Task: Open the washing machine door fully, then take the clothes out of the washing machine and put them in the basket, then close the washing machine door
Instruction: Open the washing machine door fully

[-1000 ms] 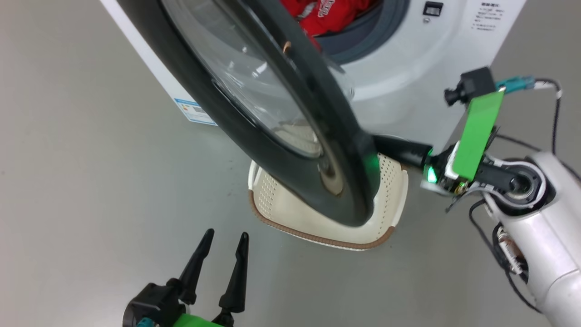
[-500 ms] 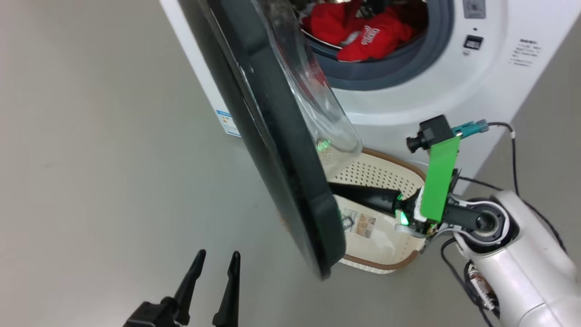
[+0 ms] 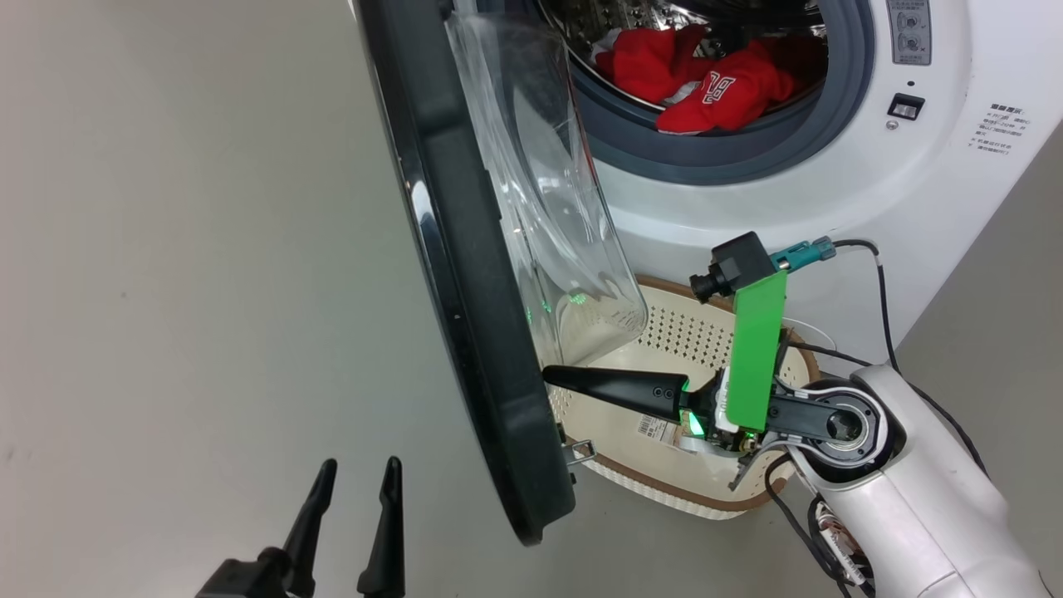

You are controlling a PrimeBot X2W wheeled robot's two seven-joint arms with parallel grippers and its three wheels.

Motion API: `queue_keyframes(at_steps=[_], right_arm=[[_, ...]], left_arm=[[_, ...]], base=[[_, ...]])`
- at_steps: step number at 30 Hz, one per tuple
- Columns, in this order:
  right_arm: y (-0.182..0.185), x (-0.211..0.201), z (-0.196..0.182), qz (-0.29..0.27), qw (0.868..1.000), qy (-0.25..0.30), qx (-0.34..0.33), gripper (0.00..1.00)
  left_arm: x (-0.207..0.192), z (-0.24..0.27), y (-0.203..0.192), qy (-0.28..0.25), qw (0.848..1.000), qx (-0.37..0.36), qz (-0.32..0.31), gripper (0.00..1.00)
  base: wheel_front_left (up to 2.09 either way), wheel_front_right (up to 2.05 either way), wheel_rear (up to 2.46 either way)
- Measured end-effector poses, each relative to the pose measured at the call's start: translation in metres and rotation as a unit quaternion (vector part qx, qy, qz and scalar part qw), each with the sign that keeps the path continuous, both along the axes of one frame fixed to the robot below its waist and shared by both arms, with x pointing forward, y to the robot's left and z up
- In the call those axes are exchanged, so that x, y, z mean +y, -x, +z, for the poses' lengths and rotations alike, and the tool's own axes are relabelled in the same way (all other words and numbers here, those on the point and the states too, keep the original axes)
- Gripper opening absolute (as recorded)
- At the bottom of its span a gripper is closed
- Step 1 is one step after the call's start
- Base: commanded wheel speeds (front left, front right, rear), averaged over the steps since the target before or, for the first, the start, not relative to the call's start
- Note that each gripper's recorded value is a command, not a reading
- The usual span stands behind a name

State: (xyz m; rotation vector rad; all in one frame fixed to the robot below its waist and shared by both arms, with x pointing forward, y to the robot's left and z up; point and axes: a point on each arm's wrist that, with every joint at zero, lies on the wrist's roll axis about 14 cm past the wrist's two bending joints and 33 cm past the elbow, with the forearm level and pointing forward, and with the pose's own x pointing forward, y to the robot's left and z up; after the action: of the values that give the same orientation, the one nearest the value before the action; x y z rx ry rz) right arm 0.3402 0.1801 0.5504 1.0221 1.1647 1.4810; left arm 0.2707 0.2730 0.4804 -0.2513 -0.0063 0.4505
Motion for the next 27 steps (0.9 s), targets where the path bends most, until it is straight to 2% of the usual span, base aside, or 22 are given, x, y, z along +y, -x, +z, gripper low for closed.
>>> queue_keyframes(at_steps=[10,11,12,14,16,17,27], right_arm=[[0.003,0.002,0.000,-0.005,1.000,0.003,-0.007,0.00],[0.002,0.001,-0.002,-0.010,1.000,0.005,-0.007,0.06],[0.001,0.000,-0.005,-0.016,1.000,0.008,-0.006,0.27],[0.001,-0.004,-0.010,-0.025,1.000,0.014,0.000,0.47],[0.000,-0.008,-0.015,-0.037,0.999,0.020,0.005,0.87],[-0.002,-0.011,-0.018,-0.044,0.999,0.023,0.007,1.00],[-0.015,-0.047,-0.047,-0.132,0.989,0.054,0.036,1.00]], left_arm=[[-0.001,-0.002,0.004,0.003,1.000,0.002,0.002,1.00],[-0.001,-0.002,0.004,0.003,1.000,0.002,0.001,1.00],[-0.002,-0.002,0.003,0.003,1.000,0.002,0.000,1.00],[-0.003,-0.002,0.003,0.002,1.000,0.002,-0.002,1.00],[-0.004,-0.003,0.003,0.000,1.000,0.003,-0.005,1.00],[-0.005,-0.003,0.003,0.000,1.000,0.004,-0.007,1.00],[-0.014,-0.004,-0.005,-0.001,0.999,0.001,-0.033,1.00]], base=[[0.00,0.00,0.00],[0.00,0.00,0.00],[0.00,0.00,0.00],[0.00,0.00,0.00],[0.00,0.00,0.00],[0.00,0.00,0.00],[0.00,0.00,0.00]])
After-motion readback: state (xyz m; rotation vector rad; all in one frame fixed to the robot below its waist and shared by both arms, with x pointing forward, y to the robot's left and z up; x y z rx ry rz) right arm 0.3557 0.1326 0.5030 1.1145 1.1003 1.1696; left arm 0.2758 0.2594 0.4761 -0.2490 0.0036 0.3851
